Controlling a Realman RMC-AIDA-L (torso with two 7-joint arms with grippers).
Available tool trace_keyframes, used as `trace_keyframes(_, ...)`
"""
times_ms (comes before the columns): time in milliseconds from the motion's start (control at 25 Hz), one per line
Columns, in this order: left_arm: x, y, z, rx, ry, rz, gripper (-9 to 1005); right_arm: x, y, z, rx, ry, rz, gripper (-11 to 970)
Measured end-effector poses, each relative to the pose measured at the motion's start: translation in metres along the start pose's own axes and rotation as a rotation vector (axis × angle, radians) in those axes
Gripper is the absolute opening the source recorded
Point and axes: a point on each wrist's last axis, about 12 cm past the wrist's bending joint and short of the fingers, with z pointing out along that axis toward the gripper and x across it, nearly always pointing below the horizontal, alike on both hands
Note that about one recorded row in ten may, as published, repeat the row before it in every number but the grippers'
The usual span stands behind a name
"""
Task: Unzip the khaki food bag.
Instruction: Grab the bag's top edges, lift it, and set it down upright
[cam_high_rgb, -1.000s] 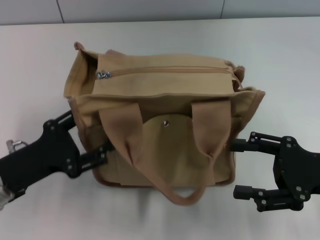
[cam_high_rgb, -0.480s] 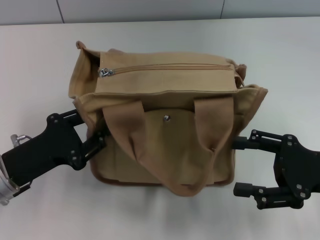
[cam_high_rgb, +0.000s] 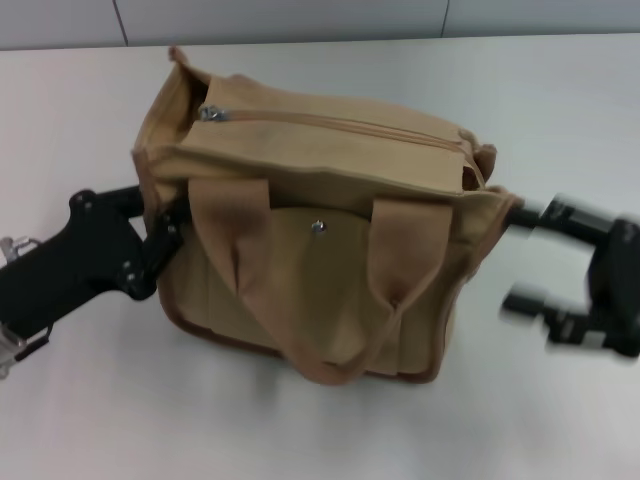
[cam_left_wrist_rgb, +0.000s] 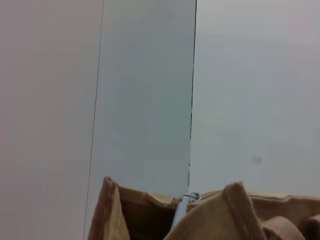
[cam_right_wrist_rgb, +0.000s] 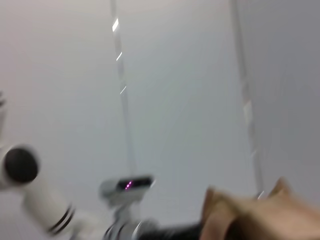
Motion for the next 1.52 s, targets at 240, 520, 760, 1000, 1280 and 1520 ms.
trace_keyframes(240,-0.017,0.015,0.016,0.048,-0.025,0.053,113,-0.012,-0.005,-0.019,0.251,-0.284,-0.073,836)
trace_keyframes(520,-0.053,0.031,0.038,0.150,-0.101,0.160,100,-0.018,-0.023,0.002,0.358,-0.496,-0.141,836)
trace_keyframes(760,-0.073,0.036,0.062,0.263,-0.110,0.238,67,-0.020,-0.051,0.054,0.327,-0.444,-0.209,836)
trace_keyframes(1000,-0.077,0.038,0.070,0.282,-0.108,0.255,48,-0.030,-0.075,0.085,0.332,-0.403,-0.225,836)
trace_keyframes(1280,-0.088,0.041,0.075,0.315,-0.102,0.308,48,-0.033,-0.078,0.086,0.325,-0.395,-0.233,836)
trace_keyframes(1520,-0.101,0.041,0.089,0.385,-0.086,0.347,48,-0.033,-0.079,0.100,0.254,-0.352,-0.174,836)
